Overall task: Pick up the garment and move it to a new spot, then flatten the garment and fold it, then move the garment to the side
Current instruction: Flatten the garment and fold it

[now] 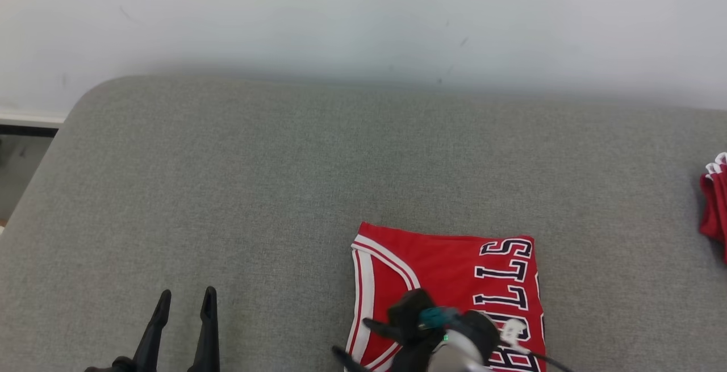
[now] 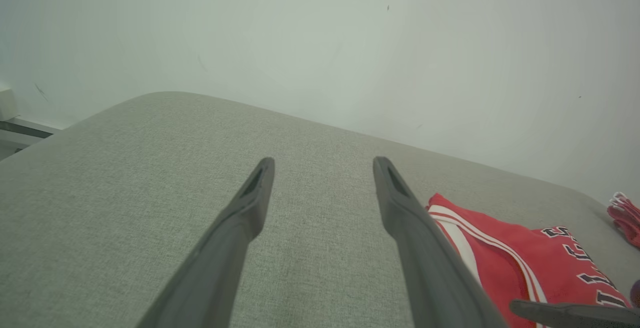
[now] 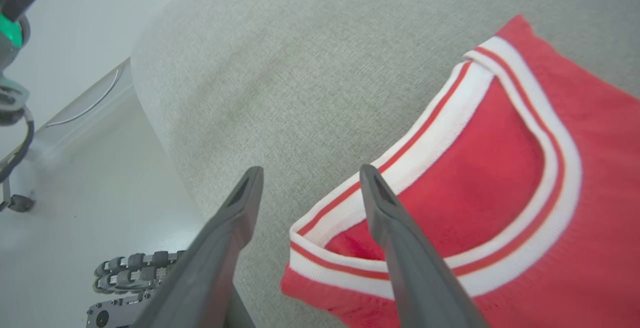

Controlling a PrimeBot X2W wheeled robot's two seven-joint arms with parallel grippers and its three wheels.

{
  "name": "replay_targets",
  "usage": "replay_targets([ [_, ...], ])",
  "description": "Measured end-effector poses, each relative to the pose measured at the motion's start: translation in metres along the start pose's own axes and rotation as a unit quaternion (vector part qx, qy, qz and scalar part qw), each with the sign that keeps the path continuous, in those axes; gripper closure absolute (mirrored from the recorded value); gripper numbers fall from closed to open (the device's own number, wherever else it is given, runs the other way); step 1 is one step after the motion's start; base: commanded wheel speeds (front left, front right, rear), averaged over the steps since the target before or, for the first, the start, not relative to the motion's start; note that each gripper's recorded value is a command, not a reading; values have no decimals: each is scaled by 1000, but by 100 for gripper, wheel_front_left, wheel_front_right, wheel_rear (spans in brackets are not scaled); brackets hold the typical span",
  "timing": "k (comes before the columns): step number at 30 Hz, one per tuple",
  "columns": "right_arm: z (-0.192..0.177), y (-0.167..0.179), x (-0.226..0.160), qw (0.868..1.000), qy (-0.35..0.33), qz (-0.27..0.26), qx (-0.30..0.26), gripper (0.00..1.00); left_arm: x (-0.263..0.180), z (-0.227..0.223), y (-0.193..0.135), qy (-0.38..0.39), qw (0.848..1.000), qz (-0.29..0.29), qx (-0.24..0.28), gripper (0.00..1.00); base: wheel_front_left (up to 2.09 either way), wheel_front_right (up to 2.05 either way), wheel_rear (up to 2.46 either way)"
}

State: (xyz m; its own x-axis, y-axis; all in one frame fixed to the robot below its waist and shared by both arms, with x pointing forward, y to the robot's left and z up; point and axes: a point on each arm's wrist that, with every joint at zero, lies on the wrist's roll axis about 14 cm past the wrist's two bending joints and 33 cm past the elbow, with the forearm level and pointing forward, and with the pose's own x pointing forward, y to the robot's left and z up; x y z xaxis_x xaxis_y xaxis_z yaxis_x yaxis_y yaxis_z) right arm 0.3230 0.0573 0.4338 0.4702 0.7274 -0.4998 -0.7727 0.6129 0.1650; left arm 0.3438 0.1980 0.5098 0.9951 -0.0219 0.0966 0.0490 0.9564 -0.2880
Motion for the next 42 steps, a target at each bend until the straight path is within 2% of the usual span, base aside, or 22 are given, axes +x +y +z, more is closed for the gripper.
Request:
replay_targets([
  [4,17,-19,-20,997,-56,-32,44,0,-5,5,2,-6,1000,4,4,0,0,0,0],
  [8,38,-55,-55,985,-129,-102,58,0,-8,5,-1,-7,1000,5,5,0,0,0,0],
  [12,48,-84,-95,962,-198,-174,68,0,-3,6,-9,-6,1000,-5,5,0,0,0,0],
  [16,53,-111,-136,931,-259,-249,68,0,1,6,-11,-8,1000,-4,10,0,0,0,0],
  [22,49,-133,-180,888,-325,-316,74,0,5,0,-12,1,1000,1,27,0,0,0,0],
  [25,38,-140,-196,873,-338,-343,78,0,4,-2,-9,5,1000,8,30,0,0,0,0],
  [28,27,-147,-205,867,-333,-363,71,0,1,-5,-7,10,999,8,37,0,0,0,0],
  [31,11,-151,-205,869,-314,-375,76,0,-3,-12,-4,23,998,9,57,0,0,0,0],
  [37,-15,-156,-197,882,-260,-388,65,0,-14,-30,9,57,995,11,81,0,0,0,0],
  [42,-21,-158,-194,882,-252,-391,71,0,-19,-37,12,69,994,12,86,0,0,0,0],
])
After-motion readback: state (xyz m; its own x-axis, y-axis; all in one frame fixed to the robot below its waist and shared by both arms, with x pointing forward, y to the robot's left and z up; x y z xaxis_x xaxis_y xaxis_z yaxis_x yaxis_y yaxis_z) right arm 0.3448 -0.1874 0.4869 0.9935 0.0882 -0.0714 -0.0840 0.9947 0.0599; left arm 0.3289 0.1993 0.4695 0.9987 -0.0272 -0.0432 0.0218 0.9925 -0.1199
